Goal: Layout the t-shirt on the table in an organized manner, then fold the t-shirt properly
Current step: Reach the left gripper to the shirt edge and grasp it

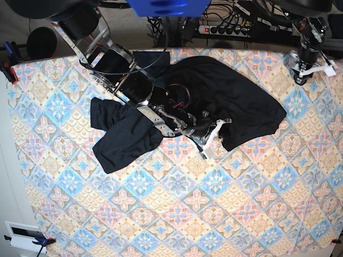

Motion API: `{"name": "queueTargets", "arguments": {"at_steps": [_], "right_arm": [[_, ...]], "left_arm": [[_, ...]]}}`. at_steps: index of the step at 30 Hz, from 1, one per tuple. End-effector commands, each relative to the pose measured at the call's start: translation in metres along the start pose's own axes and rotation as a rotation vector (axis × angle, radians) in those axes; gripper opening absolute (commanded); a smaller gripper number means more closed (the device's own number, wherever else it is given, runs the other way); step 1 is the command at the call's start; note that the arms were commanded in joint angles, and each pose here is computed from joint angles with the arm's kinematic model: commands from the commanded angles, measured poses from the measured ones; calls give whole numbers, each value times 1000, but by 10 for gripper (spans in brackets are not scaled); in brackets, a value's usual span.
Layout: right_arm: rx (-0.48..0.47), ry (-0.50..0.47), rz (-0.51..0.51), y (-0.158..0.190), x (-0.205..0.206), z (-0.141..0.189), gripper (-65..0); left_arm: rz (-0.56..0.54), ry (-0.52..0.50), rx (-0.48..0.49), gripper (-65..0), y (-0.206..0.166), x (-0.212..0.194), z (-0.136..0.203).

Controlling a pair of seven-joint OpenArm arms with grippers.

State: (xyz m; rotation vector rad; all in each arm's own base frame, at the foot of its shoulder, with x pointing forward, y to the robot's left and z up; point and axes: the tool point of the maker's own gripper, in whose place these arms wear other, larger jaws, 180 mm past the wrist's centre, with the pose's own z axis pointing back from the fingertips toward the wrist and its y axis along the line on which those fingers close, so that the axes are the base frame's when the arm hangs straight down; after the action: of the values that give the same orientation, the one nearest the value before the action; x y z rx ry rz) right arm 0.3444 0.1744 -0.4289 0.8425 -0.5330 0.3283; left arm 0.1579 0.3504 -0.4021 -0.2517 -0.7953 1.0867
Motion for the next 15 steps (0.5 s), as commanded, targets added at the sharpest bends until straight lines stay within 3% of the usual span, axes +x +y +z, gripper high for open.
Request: {"name": "queueTargets", "arguments": {"at_steps": [1,12,15], "right_arm": [[20,58,31,11,-3,-2,-650],[97,205,64,32,-39,11,-650],[75,220,67,18,-42,19,-650]], "left_arm": [[-11,-25,-4,-512,1,16,4],[-51,-45,25,-512,10,44,3],[-53,-41,23,-512,9,43,3]]}}
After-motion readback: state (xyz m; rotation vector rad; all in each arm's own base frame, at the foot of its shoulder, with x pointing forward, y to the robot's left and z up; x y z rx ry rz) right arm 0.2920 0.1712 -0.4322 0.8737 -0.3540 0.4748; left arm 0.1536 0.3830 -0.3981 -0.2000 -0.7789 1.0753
